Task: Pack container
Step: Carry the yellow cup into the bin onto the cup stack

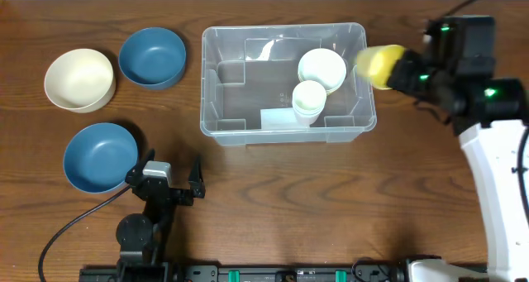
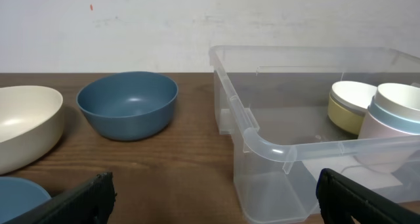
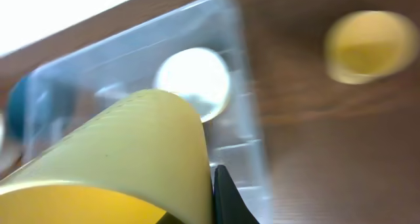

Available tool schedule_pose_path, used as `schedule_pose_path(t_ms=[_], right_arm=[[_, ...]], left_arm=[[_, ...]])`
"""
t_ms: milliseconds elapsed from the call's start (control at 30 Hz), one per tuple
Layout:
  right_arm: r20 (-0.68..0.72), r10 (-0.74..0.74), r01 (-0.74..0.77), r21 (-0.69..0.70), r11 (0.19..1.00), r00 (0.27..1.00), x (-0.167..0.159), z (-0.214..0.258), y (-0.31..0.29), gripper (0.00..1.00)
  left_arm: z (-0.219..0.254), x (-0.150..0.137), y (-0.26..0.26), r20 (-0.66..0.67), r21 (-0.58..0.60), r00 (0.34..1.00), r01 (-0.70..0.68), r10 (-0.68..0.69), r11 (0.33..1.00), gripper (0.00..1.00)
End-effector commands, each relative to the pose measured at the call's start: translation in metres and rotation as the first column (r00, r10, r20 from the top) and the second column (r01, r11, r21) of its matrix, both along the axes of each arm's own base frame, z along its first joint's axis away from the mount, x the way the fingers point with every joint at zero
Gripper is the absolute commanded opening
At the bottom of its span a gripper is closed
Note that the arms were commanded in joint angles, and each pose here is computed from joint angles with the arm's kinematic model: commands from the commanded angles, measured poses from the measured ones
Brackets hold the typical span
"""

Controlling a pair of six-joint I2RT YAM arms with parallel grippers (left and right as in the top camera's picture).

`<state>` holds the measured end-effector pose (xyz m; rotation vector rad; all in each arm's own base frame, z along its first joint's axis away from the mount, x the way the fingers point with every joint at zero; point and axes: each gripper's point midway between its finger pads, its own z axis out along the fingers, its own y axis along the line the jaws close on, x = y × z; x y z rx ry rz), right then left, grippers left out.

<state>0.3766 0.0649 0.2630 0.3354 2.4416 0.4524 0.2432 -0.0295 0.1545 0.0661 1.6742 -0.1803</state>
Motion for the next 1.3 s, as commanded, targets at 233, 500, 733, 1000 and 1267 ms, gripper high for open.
schedule_pose_path(t_ms=[233,500,733,1000,1267], right_arm=[[-0.082,0.17,-0.178,-0.106,0.978,0.982,-0.004,-0.043,0.09,0.01],[-0.193,0.161,-0.186,-0.115,0.976,0.968,0.002,-0.086,0.1,0.01],[-0.245,0.173,-0.205,-0.115,0.972,0.954,0.005,-0.109,0.104,0.34],[-0.222,0.281,-0.307,-0.093,0.947,0.934,0.005,-0.105,0.116,0.9],[-0.157,0.213,-0.231,-0.11,0.967,0.964,0.022,-0.06,0.094,0.91]], left_arm=[[-0.017,-0.001,-0.001,-0.052,0.005,0.999,0.007,-0.007,1.0,0.98],[-0.017,-0.001,-0.001,-0.052,0.006,0.999,0.007,-0.007,1.0,0.98],[-0.017,-0.001,-0.001,-0.052,0.005,0.999,0.007,-0.007,1.0,0.98],[-0.017,-0.001,-0.001,-0.052,0.006,0.999,0.007,-0.007,1.0,0.98],[-0.017,-0.001,-0.001,-0.052,0.005,0.999,0.007,-0.007,1.0,0.98]])
